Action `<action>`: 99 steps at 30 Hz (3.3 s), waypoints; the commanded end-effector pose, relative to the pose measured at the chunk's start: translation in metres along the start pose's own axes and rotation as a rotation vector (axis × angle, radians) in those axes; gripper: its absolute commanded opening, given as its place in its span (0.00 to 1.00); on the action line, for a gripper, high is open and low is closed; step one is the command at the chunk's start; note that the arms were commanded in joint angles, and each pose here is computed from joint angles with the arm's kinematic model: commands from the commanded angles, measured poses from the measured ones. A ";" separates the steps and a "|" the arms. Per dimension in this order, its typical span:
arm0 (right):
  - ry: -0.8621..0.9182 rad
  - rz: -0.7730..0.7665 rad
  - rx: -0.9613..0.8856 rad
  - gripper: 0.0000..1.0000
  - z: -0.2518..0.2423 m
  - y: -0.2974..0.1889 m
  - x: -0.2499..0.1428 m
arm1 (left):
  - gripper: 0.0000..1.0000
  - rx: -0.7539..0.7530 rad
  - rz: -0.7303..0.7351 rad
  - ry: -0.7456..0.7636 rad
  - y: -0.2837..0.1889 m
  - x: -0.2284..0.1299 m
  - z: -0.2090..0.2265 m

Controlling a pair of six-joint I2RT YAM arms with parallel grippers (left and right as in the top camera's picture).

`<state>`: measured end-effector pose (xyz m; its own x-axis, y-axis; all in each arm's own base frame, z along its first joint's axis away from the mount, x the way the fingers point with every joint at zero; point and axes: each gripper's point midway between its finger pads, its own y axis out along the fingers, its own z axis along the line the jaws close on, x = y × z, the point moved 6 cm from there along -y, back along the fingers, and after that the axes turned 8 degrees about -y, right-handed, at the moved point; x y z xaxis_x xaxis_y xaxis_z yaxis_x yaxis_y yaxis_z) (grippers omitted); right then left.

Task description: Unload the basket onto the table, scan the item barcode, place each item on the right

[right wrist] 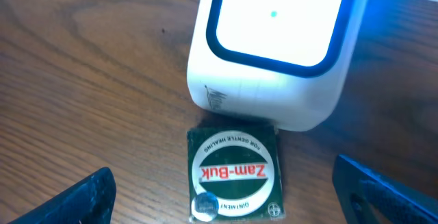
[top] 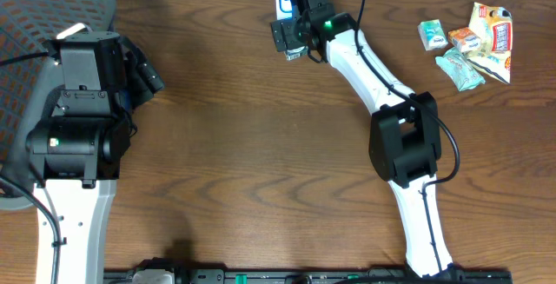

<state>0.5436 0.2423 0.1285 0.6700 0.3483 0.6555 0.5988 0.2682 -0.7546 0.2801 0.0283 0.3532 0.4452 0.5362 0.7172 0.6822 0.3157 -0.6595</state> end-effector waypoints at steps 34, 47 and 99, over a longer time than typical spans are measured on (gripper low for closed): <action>-0.028 0.097 -0.060 0.61 0.006 0.051 -0.041 | 0.98 0.000 -0.021 -0.014 -0.005 0.005 0.001; -0.006 -0.085 -0.066 0.51 0.003 -0.028 0.027 | 0.98 0.000 -0.021 -0.014 -0.005 0.005 0.001; 0.249 -0.076 -0.700 0.50 -0.285 -0.101 -0.016 | 0.98 0.000 -0.021 -0.014 -0.005 0.005 0.001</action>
<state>0.6069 -0.0022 0.2068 0.5855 0.1215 0.8015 0.7937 -0.2871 -0.5363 0.2800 0.0283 0.3531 0.4454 0.5362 0.7170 0.6820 0.3157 -0.6597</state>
